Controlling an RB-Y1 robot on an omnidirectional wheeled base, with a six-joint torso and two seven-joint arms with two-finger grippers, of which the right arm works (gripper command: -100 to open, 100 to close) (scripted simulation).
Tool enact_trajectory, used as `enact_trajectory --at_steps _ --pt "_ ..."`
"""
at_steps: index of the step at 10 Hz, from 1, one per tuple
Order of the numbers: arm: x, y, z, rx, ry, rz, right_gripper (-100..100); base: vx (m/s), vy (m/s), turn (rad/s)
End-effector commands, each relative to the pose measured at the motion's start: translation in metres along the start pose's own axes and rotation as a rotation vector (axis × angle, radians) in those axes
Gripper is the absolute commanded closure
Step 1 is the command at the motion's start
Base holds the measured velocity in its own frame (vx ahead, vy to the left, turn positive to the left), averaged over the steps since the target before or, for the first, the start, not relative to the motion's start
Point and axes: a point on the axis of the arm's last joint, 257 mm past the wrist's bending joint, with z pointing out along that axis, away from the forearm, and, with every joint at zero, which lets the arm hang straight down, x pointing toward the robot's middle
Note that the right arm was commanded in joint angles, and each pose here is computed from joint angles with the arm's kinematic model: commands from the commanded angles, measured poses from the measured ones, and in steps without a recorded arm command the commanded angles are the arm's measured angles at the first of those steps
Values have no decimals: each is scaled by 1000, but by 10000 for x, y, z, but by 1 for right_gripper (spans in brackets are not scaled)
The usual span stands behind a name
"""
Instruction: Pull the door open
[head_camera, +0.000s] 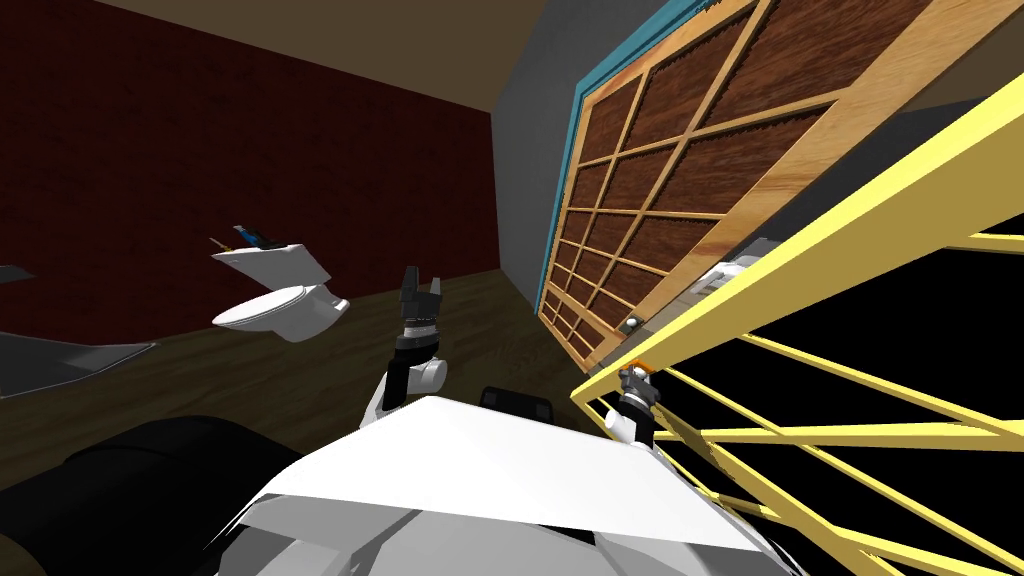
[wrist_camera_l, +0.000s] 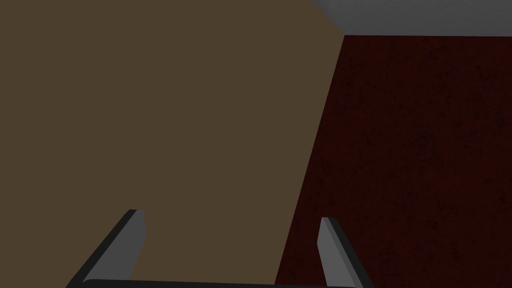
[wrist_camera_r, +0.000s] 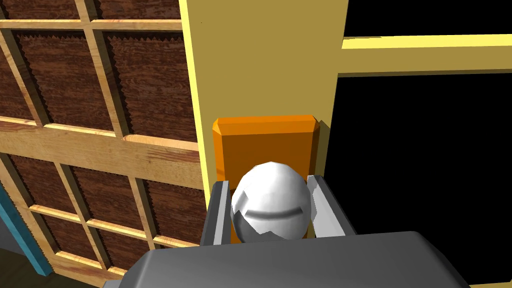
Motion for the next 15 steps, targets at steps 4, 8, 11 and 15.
enact_trajectory --at_steps 4,8,11,15 --pt "-6 -10 -6 1 -1 0 100 -6 0 5" --pt "4 -253 10 68 -2 11 100 -185 3 58" --pt "13 -441 13 119 -2 20 100 -169 -1 45" --pt "22 -640 7 173 -4 29 100 -199 7 55"
